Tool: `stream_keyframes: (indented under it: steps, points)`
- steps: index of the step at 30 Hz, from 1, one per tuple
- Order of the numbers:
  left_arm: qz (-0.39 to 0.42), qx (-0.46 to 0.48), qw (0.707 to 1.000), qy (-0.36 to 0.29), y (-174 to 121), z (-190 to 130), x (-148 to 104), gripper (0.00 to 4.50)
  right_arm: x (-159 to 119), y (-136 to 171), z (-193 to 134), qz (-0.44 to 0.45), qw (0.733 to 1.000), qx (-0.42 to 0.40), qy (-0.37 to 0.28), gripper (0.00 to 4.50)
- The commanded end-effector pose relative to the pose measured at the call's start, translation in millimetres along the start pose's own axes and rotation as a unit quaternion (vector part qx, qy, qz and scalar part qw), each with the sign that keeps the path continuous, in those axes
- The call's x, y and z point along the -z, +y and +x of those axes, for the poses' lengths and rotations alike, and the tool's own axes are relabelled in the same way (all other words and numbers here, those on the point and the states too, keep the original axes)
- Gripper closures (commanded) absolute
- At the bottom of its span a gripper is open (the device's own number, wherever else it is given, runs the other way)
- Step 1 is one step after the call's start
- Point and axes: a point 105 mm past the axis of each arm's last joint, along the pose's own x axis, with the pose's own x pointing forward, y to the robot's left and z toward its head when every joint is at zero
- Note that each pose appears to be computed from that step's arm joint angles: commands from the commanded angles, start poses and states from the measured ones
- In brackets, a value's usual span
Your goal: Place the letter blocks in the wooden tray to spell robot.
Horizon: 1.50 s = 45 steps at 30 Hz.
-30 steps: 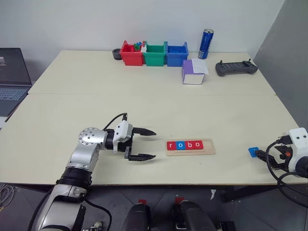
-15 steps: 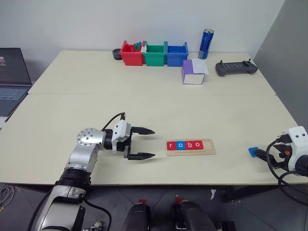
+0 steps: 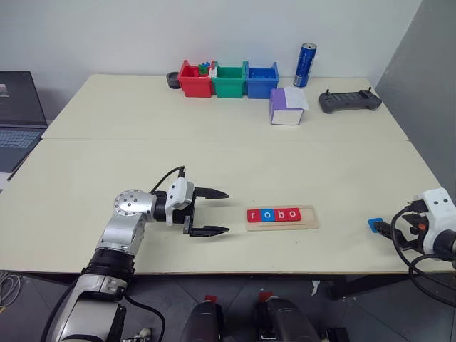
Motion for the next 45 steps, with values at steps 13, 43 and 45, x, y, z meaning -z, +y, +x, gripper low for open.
stream_keyframes:
  steps: [13, 43, 45]
  points:
    - [0.021, 0.0, 1.0, -0.01, 3.9, 0.0, -11.5, 0.0, 21.0, 9.8, 18.5, 0.033, 0.999, 0.005, 0.001, 0.95]
    - [0.028, -0.005, 1.0, 0.0, 7.0, -5.1, -11.0, 0.0, -40.9, 72.5, 55.4, 0.032, 0.998, 0.043, -0.011, 3.05]
    - [0.029, -0.004, 1.0, -0.001, 7.8, -4.1, -11.4, 0.0, -42.5, 70.2, 55.9, 0.038, 0.998, 0.047, -0.013, 2.7]
